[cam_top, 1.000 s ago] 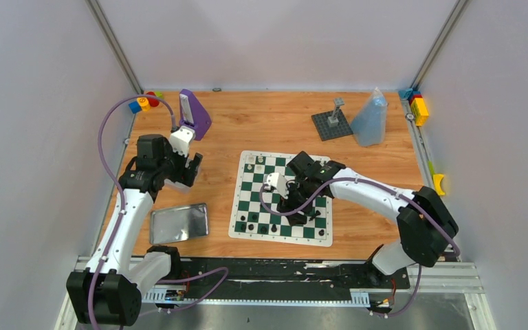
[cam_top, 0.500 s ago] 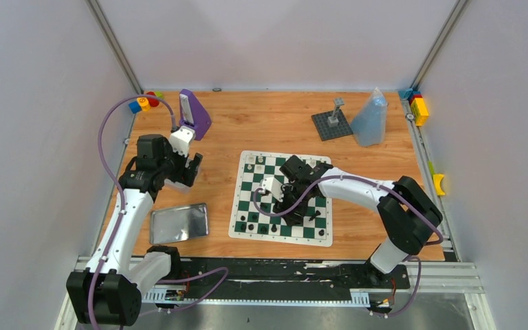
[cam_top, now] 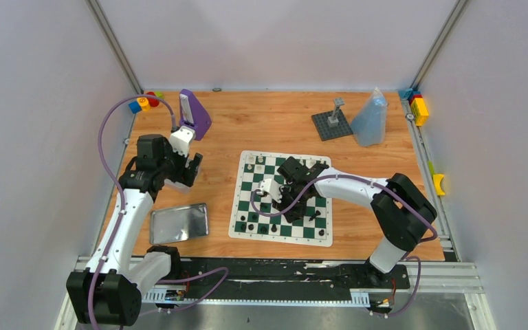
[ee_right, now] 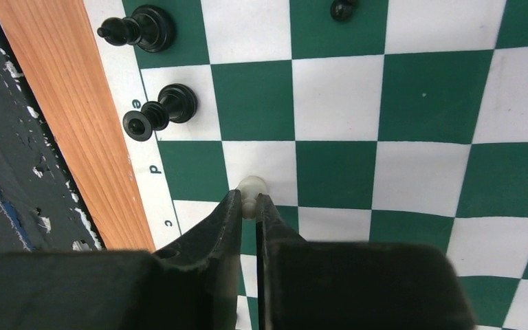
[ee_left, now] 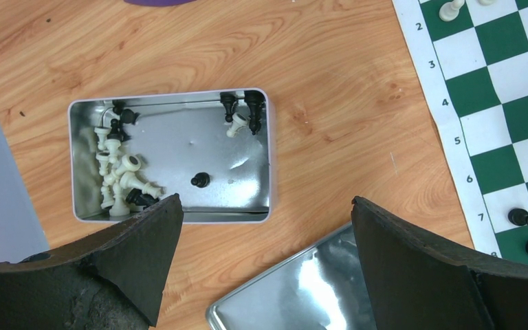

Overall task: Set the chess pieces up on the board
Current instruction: Pick up the chess piece from the chessboard.

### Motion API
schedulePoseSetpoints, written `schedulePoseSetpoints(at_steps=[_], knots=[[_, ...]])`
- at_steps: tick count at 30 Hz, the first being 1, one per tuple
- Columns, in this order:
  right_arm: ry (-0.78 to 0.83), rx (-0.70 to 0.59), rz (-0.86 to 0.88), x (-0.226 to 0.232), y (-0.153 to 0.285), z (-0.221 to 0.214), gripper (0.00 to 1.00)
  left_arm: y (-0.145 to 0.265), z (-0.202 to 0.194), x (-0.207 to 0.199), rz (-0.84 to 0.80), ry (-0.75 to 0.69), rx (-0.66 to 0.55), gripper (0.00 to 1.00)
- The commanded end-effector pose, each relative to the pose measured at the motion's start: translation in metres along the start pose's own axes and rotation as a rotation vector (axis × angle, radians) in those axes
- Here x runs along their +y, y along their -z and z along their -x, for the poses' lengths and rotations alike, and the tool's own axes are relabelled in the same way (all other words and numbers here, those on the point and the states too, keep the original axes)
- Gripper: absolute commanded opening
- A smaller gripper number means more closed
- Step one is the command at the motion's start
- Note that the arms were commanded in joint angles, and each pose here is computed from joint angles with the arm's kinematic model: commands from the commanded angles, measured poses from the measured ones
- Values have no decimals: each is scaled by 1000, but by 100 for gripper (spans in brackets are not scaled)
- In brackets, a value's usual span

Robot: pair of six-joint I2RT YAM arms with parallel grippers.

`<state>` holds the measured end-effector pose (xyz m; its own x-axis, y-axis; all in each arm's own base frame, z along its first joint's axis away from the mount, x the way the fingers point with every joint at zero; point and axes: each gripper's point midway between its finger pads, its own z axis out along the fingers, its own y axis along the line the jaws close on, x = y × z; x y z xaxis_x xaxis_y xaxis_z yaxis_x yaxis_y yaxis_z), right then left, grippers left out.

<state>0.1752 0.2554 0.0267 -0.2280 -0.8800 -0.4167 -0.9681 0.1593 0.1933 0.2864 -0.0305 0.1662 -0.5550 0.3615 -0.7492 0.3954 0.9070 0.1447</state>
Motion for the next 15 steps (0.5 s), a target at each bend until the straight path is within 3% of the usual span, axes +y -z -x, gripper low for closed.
schedulePoseSetpoints(at_steps=[1, 7, 15], knots=[[52, -77, -53, -8, 17, 28, 5, 2, 6, 3, 5, -18, -33, 100], [33, -124, -131, -26, 48, 38, 0, 2, 5, 2, 3, -18, -32, 100], [-150, -166, -299, -104, 101, 19, 0, 3, 6, 2, 0, -18, -38, 100]])
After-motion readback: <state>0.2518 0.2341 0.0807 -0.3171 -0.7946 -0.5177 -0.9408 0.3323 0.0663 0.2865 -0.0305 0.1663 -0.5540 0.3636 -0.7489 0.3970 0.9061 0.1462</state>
